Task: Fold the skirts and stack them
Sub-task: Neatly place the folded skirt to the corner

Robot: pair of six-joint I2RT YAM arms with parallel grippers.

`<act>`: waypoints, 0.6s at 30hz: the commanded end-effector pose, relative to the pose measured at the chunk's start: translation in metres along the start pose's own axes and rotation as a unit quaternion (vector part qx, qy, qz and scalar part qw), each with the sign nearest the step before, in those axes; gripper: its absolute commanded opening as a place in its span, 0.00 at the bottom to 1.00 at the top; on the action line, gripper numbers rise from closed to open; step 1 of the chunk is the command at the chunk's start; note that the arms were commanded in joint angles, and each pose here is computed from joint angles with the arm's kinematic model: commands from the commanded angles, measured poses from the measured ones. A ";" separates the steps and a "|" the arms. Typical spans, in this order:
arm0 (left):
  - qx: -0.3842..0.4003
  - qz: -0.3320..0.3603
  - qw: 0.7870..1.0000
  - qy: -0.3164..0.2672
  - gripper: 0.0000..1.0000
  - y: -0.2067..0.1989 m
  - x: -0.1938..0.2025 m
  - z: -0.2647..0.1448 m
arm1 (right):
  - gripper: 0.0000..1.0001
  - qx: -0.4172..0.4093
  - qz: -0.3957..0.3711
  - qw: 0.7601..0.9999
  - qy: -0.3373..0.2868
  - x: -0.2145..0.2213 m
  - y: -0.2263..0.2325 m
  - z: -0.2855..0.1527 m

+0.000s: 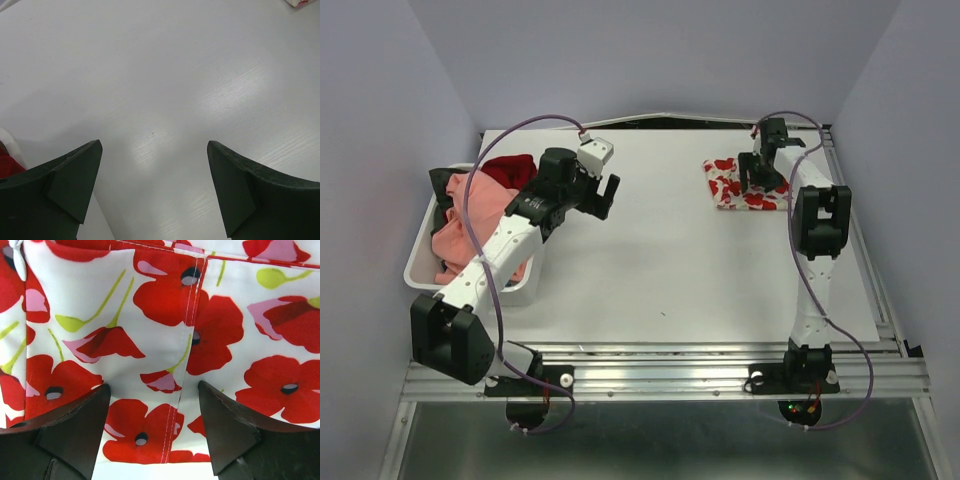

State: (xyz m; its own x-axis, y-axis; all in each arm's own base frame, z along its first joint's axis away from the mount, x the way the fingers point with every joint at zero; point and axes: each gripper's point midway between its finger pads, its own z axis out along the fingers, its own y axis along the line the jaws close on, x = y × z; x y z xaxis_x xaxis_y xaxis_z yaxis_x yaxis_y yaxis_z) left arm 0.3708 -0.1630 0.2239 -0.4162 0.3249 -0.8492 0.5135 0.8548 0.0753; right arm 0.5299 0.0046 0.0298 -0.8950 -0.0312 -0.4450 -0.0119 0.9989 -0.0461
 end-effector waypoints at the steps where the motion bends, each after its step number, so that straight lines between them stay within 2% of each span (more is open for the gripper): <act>1: 0.000 -0.006 1.000 -0.025 0.99 0.004 -0.021 -0.008 | 0.77 0.045 0.017 0.997 0.057 0.031 -0.043 0.060; 2: -0.002 -0.007 1.000 -0.026 0.99 0.005 -0.020 -0.009 | 0.77 0.051 0.024 0.998 0.034 0.013 -0.056 0.058; 6: -0.005 -0.005 1.000 -0.018 0.99 0.007 -0.014 -0.007 | 0.78 0.077 0.014 0.997 0.018 -0.001 -0.080 0.074; 9: -0.007 -0.007 1.000 -0.011 0.99 0.010 -0.009 -0.005 | 0.80 0.087 -0.017 0.996 0.001 -0.009 -0.097 0.084; 13: -0.008 -0.011 1.000 -0.004 0.98 0.015 -0.005 -0.003 | 0.81 0.094 -0.021 0.995 -0.023 -0.017 -0.123 0.087; 18: -0.008 -0.017 1.000 0.000 0.99 0.020 -0.004 -0.001 | 0.81 0.095 -0.031 0.995 -0.024 -0.016 -0.129 0.090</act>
State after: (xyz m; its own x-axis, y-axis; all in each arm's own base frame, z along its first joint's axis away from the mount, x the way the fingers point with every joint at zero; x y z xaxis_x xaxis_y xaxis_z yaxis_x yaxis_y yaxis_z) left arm 0.3752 -0.1457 0.2140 -0.4614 0.3125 -0.8303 0.4836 0.8732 0.0599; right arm 0.6253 -0.0941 0.0387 -0.7477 -0.0490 -0.6622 0.0546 0.9894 -0.1348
